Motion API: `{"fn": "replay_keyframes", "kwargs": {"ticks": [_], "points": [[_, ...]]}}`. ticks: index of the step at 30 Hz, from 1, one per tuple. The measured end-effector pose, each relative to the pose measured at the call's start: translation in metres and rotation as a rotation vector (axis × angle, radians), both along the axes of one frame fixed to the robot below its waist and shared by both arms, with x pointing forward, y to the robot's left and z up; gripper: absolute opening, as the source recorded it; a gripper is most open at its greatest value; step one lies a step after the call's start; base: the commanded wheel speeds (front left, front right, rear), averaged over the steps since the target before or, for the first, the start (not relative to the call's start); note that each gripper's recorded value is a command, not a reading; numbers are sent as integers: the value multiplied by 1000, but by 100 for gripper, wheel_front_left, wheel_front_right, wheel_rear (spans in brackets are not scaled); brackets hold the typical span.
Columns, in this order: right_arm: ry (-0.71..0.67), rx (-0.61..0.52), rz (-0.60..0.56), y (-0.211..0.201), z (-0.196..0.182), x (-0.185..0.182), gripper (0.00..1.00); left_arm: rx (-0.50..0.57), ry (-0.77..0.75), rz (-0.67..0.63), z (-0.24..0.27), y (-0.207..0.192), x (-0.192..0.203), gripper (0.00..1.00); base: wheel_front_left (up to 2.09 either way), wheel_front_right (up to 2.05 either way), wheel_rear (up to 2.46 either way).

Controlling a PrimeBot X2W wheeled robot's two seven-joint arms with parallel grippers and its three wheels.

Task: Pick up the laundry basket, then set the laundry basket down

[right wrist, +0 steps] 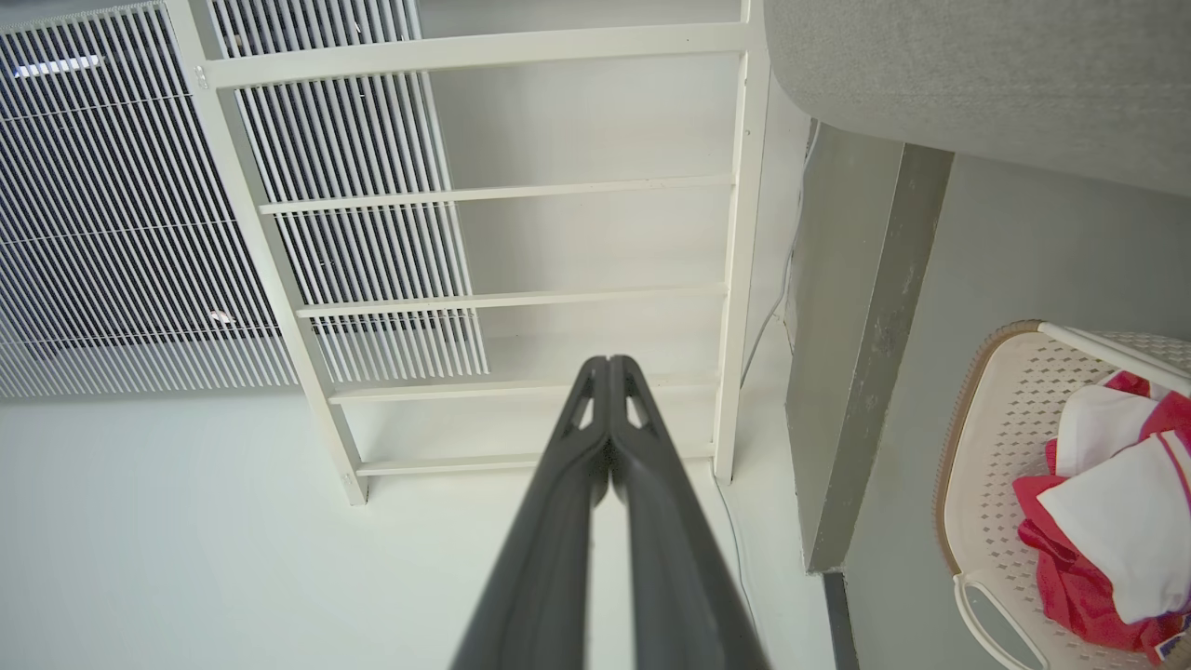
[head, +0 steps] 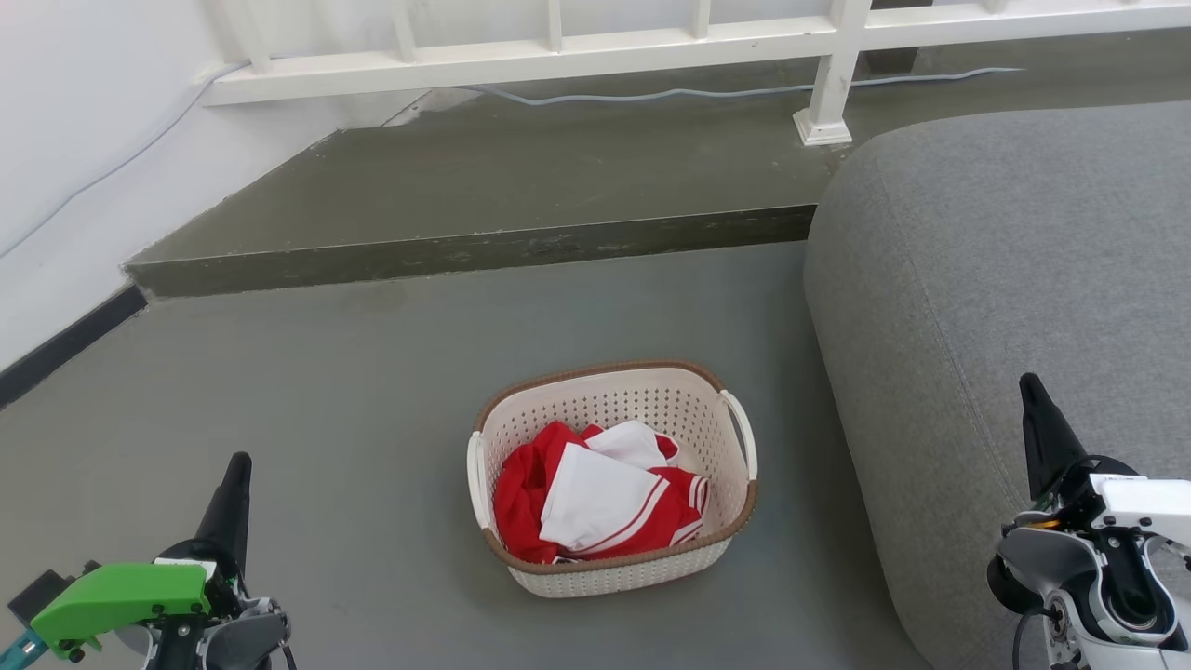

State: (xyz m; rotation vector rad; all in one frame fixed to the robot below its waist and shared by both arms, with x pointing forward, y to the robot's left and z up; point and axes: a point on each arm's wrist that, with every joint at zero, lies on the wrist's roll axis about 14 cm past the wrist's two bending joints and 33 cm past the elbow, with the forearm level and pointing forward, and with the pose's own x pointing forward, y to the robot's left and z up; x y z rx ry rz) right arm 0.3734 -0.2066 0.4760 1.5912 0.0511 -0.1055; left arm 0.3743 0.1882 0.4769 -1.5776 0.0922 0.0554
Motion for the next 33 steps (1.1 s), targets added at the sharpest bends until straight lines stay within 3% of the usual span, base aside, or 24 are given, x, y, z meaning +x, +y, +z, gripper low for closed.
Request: {"fn": "replay_keyframes", "kwargs": {"ticks": [5,6,12,33], "points": [[0,0,0,0,0,0,0,0,0,0,0,0,0,0,0,0,0],[0,0,0,0,0,0,100,0,0,0,0,0,0,100,0,0,0],[97,29,-2,7,-31,-18,100,-24,76,-3,-25,-7,-12,100,0,0,0],[34,-33,2,12,-10,-9,100,21,42,6,-14,-14,-7,100,0,0,0]]}}
